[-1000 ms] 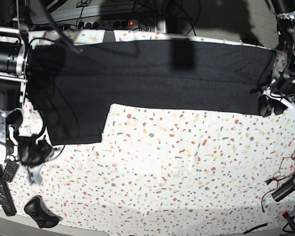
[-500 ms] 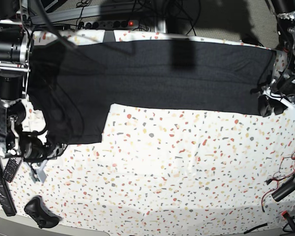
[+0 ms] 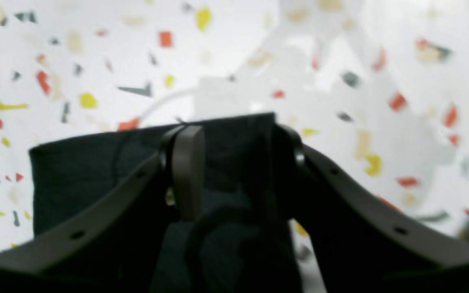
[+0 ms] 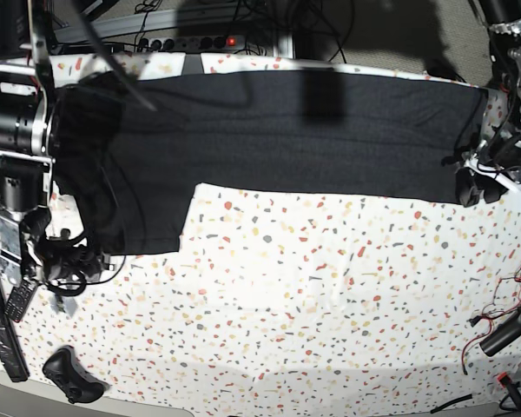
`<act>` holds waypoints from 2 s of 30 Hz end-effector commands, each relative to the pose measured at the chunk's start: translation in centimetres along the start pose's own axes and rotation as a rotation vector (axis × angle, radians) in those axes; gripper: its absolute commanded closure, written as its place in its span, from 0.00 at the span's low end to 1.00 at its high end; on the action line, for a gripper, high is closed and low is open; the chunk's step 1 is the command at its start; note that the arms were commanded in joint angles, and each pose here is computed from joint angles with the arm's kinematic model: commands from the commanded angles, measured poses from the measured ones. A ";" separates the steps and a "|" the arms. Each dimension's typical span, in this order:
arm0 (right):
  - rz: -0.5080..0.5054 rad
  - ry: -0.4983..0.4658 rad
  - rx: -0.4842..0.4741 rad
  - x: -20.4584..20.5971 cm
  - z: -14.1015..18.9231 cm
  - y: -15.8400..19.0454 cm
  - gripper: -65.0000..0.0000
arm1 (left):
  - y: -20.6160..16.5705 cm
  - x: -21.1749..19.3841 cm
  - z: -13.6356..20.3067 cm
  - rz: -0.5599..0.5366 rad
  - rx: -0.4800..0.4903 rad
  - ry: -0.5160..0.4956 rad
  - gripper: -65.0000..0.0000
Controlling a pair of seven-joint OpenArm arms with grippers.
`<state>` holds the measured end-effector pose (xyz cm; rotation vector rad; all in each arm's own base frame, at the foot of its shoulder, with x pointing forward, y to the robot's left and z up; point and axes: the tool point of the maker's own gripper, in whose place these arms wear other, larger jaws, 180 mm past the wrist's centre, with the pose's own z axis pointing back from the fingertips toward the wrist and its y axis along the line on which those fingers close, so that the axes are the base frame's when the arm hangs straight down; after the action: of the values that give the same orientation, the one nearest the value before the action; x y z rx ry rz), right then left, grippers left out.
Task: Fold the T-shirt properly
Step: 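Lower the right gripper and grasp the shirt's side edge nearest it, then lift the side edge with the right gripper and fold it toward the shirt's middle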
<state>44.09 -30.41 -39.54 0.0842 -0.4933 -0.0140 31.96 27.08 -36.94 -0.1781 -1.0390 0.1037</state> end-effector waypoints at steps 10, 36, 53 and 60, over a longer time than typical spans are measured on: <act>0.081 0.096 -0.091 -1.1 -1.0 0.2 0.62 | 0.1 2.0 0.2 -0.018 -0.006 -0.060 0.54; 0.388 -0.043 0.121 1.8 4.4 8.9 1.00 | 0.1 2.0 0.2 -0.018 -0.006 -0.056 0.54; 0.643 -0.148 0.299 -12.0 10.7 19.3 1.00 | 0.8 1.0 0.2 -0.077 0.030 -0.002 0.54; 0.669 -0.154 0.346 -15.9 13.5 21.4 1.00 | 0.8 0.9 0.2 -0.076 0.030 0.001 0.54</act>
<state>23.14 -9.83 -34.20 0.2469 -0.6209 0.7208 31.31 27.57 -37.97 -0.1171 -0.9821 0.0609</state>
